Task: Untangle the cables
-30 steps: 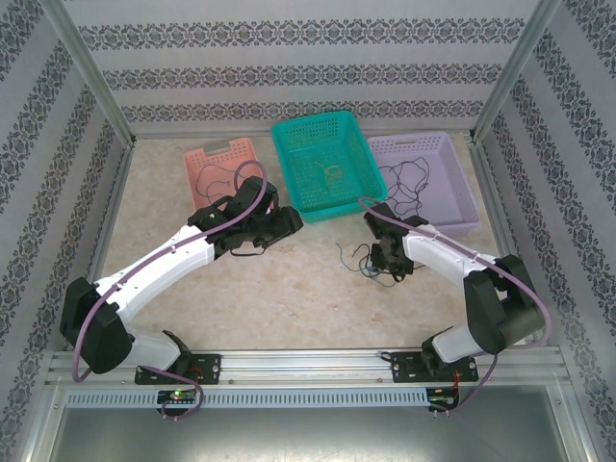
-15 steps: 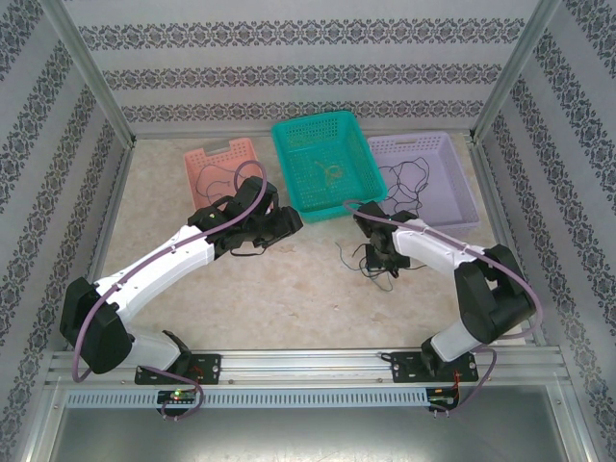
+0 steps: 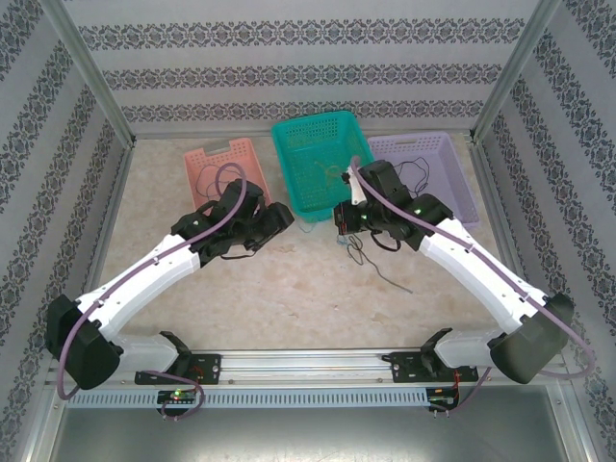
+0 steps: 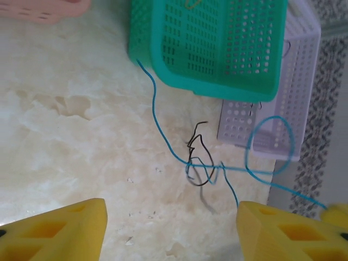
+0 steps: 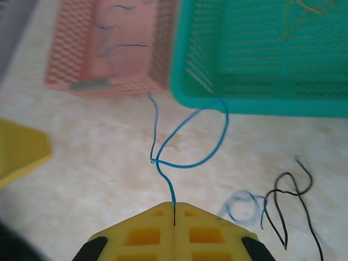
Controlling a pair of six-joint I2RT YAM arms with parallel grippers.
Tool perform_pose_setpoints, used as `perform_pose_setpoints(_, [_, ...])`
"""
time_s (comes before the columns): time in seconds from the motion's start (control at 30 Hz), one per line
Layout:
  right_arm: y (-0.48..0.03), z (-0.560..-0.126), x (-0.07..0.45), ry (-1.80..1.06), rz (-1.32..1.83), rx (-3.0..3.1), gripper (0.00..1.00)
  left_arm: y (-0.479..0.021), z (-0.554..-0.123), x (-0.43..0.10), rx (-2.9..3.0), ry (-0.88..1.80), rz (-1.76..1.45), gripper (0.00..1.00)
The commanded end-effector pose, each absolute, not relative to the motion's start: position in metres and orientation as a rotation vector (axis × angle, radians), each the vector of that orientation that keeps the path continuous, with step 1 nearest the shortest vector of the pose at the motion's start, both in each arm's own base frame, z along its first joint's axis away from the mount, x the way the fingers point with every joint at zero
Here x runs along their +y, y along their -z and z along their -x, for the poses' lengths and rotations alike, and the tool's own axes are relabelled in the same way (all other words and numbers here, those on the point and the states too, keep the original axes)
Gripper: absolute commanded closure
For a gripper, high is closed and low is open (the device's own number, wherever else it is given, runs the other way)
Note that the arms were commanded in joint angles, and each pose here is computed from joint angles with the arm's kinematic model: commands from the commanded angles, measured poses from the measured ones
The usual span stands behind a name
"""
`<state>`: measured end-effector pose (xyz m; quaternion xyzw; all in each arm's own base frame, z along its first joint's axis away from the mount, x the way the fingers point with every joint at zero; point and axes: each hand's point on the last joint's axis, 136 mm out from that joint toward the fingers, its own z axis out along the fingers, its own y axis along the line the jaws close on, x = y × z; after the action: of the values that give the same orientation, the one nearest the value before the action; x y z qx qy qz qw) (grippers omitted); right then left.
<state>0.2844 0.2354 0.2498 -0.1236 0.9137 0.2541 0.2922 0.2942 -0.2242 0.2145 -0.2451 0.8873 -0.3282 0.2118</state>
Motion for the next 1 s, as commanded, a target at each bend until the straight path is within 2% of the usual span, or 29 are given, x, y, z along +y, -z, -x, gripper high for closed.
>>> perform_pose_setpoints(0.0, [-0.284,-0.273,0.263,-0.893,0.444,2.336,1.00,-0.218,-0.297,-0.209,2.399,0.944,0.930,0.32])
perform_pose_setpoints(0.13, [-0.305,-0.278,0.267,-0.960,0.402,2.276,1.00,-0.234,-0.301,-0.207,2.317,1.024,0.980,0.32])
perform_pose_setpoints(0.3, [-0.304,-0.287,0.267,-0.964,0.358,2.275,1.00,-0.248,-0.297,-0.207,2.244,1.135,1.079,0.33])
perform_pose_setpoints(0.57, [-0.298,-0.296,0.273,-0.977,0.322,2.239,1.00,-0.260,-0.302,-0.218,1.986,1.430,1.505,0.20])
perform_pose_setpoints(0.73, [-0.291,-0.296,0.281,-0.993,0.345,2.238,1.00,-0.240,-0.304,-0.239,1.995,1.451,1.722,0.19])
perform_pose_setpoints(0.87, [-0.288,-0.294,0.285,-0.992,0.360,2.237,1.00,-0.236,-0.321,-0.233,1.887,1.414,1.784,0.19])
perform_pose_setpoints(0.97, [-0.288,-0.292,0.286,-0.999,0.361,2.234,1.00,-0.220,-0.329,-0.226,1.854,1.345,1.823,0.25])
